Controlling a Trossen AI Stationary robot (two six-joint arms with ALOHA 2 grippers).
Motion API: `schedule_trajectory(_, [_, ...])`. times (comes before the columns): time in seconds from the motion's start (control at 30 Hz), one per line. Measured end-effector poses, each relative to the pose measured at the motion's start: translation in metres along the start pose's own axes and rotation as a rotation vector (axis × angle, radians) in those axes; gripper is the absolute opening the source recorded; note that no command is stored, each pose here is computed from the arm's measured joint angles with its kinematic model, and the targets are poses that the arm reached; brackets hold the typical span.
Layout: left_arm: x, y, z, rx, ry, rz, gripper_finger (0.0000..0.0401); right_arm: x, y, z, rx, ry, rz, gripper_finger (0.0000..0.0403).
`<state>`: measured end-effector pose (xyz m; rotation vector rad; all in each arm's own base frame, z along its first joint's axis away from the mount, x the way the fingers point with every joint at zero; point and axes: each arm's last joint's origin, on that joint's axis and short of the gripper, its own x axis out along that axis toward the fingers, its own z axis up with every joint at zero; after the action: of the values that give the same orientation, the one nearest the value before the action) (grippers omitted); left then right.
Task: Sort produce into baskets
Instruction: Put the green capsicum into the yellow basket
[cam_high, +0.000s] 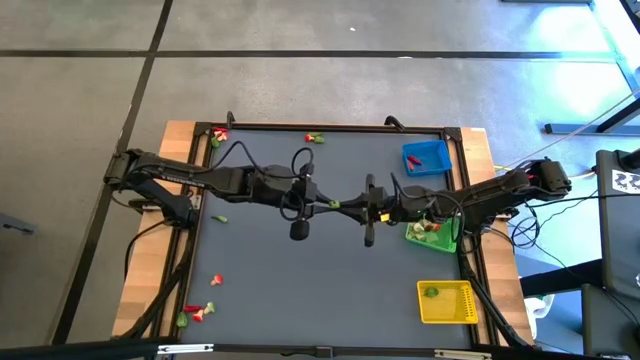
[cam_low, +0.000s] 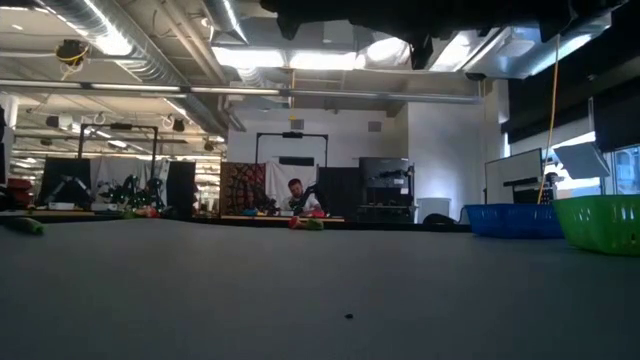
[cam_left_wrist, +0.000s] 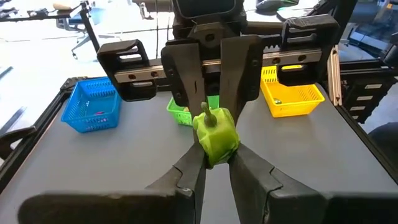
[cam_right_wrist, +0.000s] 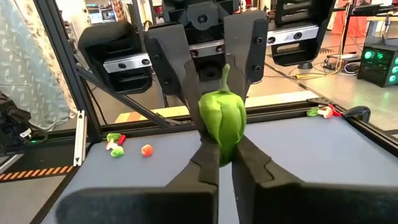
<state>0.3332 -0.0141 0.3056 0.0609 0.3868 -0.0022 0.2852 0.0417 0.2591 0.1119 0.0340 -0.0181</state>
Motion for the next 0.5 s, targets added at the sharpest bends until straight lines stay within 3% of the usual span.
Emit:
schedule_trajectory(0.1, [0.0,-0.001,0.0,0.011,-0.001,-0.002,0.0074,0.0,0.0,0.0,-0.011,0.001,0.004,0.0018])
schedule_trajectory(0.33, [0.0,-0.001,0.0,0.029,-0.002,-0.001,0.0147,-0.002,0.0,-0.001,-0.027,0.025,0.003,0.0017])
schedule_trajectory(0.5, [-0.002,-0.003,-0.006,0.04,0.068,-0.01,0.0168,-0.011,0.006,0.002,-0.061,0.075,0.036,0.0018])
